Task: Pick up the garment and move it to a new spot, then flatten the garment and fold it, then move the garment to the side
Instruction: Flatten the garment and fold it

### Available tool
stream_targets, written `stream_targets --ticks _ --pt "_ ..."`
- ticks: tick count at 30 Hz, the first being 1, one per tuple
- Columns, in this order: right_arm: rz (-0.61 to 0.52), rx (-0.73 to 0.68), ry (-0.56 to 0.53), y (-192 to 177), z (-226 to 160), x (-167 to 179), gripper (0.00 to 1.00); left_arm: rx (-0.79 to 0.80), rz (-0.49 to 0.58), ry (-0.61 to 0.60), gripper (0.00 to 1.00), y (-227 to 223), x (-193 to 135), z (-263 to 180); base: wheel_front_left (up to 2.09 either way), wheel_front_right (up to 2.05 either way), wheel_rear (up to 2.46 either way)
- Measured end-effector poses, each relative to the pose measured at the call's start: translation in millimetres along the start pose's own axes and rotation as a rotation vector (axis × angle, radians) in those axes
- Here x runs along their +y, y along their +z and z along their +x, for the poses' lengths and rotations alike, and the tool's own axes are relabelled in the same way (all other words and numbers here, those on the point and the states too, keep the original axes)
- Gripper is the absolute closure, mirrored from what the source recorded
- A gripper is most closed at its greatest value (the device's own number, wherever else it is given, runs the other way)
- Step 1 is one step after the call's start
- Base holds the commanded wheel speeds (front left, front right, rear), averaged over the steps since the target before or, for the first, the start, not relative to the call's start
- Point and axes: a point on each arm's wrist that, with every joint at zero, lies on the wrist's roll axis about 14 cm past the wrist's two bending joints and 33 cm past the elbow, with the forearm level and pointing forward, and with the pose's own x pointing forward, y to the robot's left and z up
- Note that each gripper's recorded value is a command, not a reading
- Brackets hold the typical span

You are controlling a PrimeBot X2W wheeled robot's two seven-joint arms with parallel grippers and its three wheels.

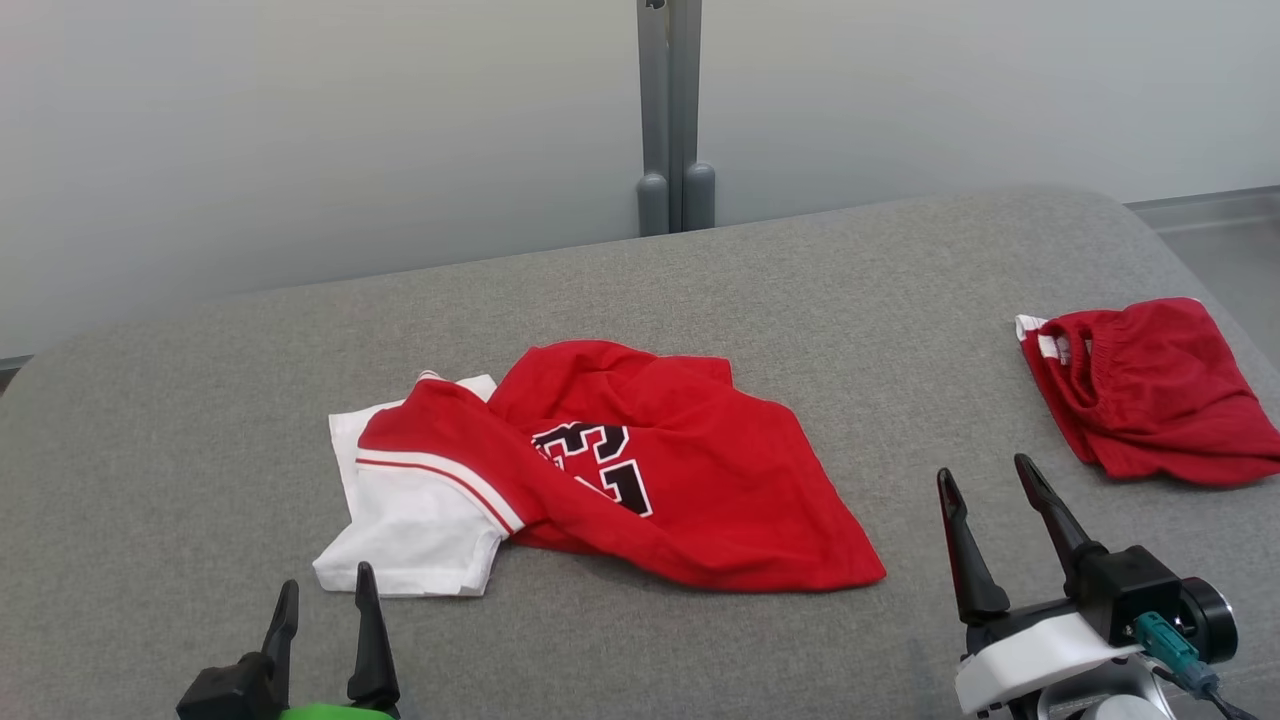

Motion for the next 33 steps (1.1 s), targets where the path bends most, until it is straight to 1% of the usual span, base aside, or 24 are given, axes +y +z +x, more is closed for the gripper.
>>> stream_targets --ticks 4,8,17,33 --pt "0.004 0.009 0.017 -3 1 6 0.0 -0.017 0.007 -0.002 0.0 5 -2 1 0.0 0.0 0.0" --pt "0.002 -0.01 0.042 3 11 13 0.0 -0.018 0.013 0.002 0.0 6 0 2 0.0 0.0 0.0" --pt "0.011 -0.011 0.07 2 21 21 0.0 -0.016 0.018 0.025 0.0 5 6 1 0.0 0.0 0.0" --pt "0.017 0.0 0.09 -1 23 28 0.0 -0.008 0.018 0.032 0.0 2 6 1 0.0 0.0 0.0"
